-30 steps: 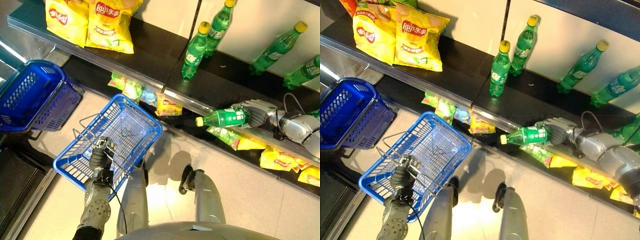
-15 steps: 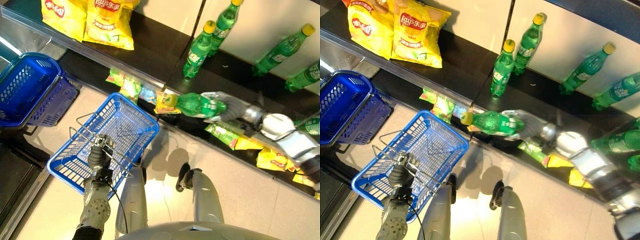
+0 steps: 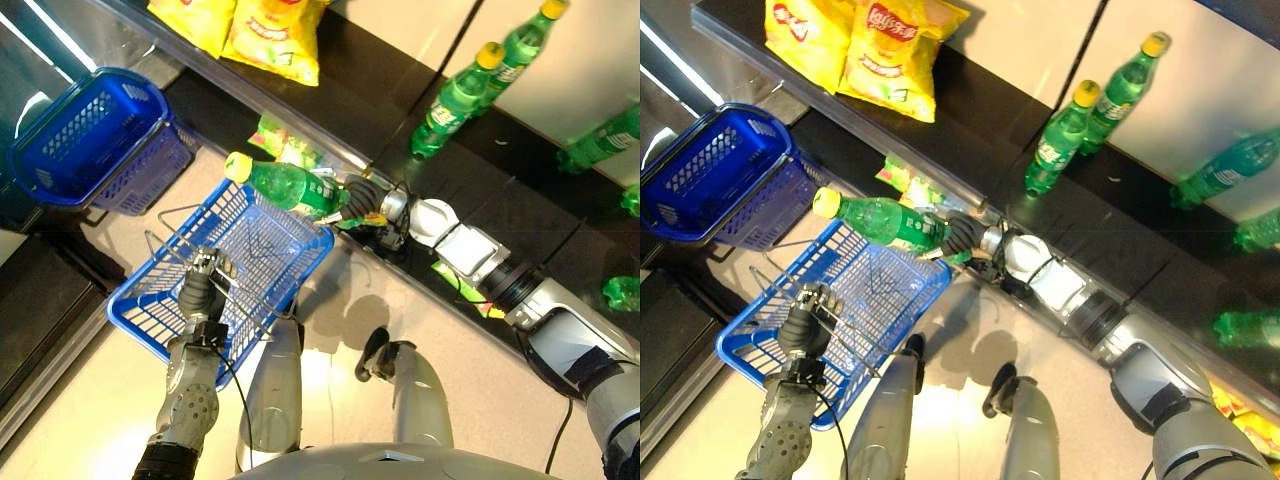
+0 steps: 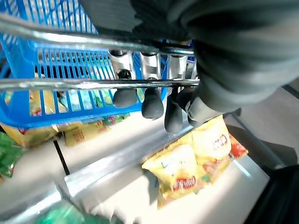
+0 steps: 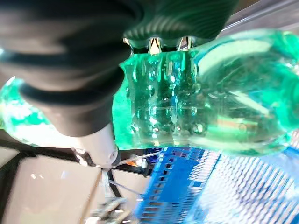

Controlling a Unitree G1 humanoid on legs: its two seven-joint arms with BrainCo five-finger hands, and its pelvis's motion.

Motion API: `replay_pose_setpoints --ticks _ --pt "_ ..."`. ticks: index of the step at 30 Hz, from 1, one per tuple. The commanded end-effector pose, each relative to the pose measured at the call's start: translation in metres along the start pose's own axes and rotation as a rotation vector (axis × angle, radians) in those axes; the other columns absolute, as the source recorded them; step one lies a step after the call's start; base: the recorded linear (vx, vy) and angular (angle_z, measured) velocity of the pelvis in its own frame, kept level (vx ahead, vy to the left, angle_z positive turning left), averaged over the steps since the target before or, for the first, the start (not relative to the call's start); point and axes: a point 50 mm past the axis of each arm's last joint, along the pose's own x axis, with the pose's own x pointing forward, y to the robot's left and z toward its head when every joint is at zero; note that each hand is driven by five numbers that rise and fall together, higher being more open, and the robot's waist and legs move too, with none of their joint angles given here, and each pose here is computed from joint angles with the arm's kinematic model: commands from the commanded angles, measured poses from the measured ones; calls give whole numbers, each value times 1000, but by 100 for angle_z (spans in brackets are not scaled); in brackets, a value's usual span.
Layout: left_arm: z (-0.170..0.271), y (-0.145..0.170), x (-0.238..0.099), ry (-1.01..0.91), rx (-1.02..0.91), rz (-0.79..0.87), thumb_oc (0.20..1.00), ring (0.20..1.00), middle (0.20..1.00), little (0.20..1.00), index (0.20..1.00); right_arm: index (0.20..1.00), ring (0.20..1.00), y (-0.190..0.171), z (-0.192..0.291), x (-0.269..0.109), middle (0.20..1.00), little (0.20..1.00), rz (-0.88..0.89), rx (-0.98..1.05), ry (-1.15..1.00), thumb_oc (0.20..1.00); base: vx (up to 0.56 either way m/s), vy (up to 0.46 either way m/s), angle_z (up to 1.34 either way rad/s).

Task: Pick up the snacks into the basket

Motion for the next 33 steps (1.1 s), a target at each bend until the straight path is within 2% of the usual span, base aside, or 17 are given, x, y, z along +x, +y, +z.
replay_pose_setpoints --ticks 1,8,10,12,17,21,24,26,30,33 --pt "38 -51 6 -169 98 -287 200 200 200 200 200 200 200 -14 61 23 200 200 -50 -88 -242 200 -28 -10 12" --pt "53 -79 1 -212 76 -425 200 200 200 200 200 200 200 -11 50 52 200 200 -79 -84 -117 200 -10 -6 11" --pt "53 -84 1 -218 56 -447 200 200 200 200 200 200 200 -10 45 53 200 200 -93 -29 -101 200 -5 -2 10" --pt "49 -92 2 -201 13 -487 200 200 200 200 200 200 200 -4 33 54 200 200 -113 160 -74 200 0 -3 8" --pt "40 -99 6 -162 -28 -517 200 200 200 200 200 200 200 7 27 60 200 200 -124 320 -47 200 7 -1 7" --pt "38 -103 8 -151 -32 -527 200 200 200 200 200 200 200 12 28 70 200 200 -112 251 5 200 3 9 10" --pt "35 -107 7 -135 -42 -530 200 200 200 200 200 200 200 13 28 81 200 200 -107 -31 115 200 2 4 2" --pt "34 -109 7 -129 -51 -542 200 200 200 200 200 200 200 17 23 83 200 200 -94 -91 168 200 0 0 0" --pt "30 -113 7 -105 -68 -561 200 200 200 200 200 200 200 27 21 87 200 200 -59 -123 208 200 7 0 2" --pt "25 -118 7 -77 -88 -589 200 200 200 200 200 200 200 31 16 86 200 200 -69 -70 251 200 6 0 3"
